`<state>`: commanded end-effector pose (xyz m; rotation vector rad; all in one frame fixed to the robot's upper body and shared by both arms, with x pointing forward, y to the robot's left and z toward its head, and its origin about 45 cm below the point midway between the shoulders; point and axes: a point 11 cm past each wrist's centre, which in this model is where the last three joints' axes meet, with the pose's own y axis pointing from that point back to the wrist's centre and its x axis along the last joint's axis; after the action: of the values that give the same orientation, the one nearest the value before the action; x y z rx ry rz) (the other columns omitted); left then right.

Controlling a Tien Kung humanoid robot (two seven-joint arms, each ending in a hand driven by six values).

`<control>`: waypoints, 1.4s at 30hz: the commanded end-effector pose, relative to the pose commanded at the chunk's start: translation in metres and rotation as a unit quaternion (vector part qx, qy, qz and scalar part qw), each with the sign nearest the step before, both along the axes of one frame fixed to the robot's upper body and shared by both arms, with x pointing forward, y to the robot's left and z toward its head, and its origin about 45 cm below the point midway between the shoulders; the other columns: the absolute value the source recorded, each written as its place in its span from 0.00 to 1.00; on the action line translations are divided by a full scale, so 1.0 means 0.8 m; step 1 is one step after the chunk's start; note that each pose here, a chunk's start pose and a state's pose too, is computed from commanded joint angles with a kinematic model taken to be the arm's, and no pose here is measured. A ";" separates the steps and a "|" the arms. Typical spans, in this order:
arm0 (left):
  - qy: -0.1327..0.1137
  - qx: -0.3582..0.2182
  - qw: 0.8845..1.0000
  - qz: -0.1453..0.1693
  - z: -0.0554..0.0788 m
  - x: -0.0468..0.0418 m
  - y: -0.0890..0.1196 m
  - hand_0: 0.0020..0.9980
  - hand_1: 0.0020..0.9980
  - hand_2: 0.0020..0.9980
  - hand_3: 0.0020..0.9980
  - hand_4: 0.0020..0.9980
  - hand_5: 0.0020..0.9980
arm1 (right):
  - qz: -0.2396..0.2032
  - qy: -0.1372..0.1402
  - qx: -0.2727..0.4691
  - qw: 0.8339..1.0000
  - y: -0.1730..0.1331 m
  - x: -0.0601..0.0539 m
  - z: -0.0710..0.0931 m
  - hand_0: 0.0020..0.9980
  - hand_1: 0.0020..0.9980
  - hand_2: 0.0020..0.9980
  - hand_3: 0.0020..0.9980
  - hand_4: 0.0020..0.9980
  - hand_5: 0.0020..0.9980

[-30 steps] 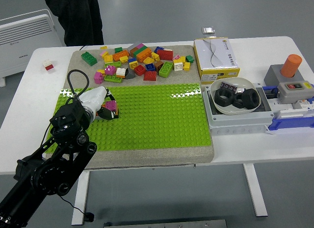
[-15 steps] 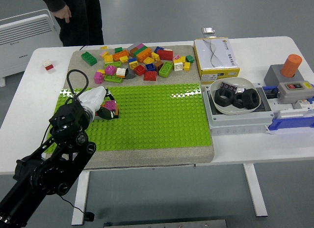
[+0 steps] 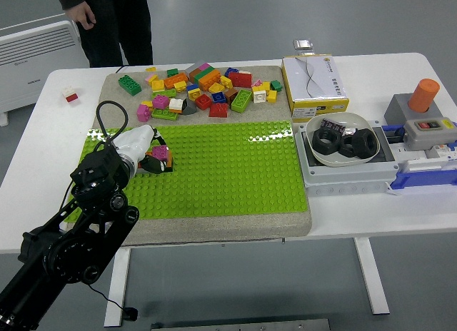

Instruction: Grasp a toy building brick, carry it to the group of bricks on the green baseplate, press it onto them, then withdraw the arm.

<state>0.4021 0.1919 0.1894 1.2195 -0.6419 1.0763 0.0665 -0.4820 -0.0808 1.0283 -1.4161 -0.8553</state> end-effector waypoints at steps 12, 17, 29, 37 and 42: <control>-0.002 -0.001 1.000 -0.007 0.001 0.000 -0.001 0.90 0.93 0.86 0.72 0.52 0.07 | 0.000 0.000 -0.001 1.000 -0.001 0.000 0.000 0.67 0.63 0.67 0.69 0.70 0.95; -0.002 0.001 1.000 -0.010 0.001 0.001 -0.001 0.90 0.93 0.86 0.75 0.54 0.07 | 0.000 -0.001 0.000 1.000 0.000 0.001 0.000 0.67 0.63 0.68 0.69 0.70 0.95; 0.006 0.007 1.000 -0.016 -0.001 -0.001 -0.002 0.91 0.93 0.86 0.74 0.54 0.05 | 0.000 -0.001 0.000 1.000 0.001 0.001 0.000 0.67 0.63 0.67 0.69 0.70 0.95; 0.007 0.007 1.000 -0.018 0.000 -0.002 -0.003 0.91 0.94 0.88 0.76 0.55 0.04 | 0.000 0.000 0.001 1.000 0.001 0.001 0.000 0.67 0.63 0.67 0.69 0.70 0.95; 0.005 0.006 1.000 -0.016 0.002 -0.001 -0.001 0.91 0.94 0.88 0.82 0.59 0.04 | 0.000 0.000 0.001 1.000 0.001 0.001 0.000 0.67 0.63 0.67 0.69 0.70 0.94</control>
<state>0.4012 0.1907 0.1907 1.2203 -0.6600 1.0401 0.0677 -0.4813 -0.0808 1.0304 -1.4160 -0.8556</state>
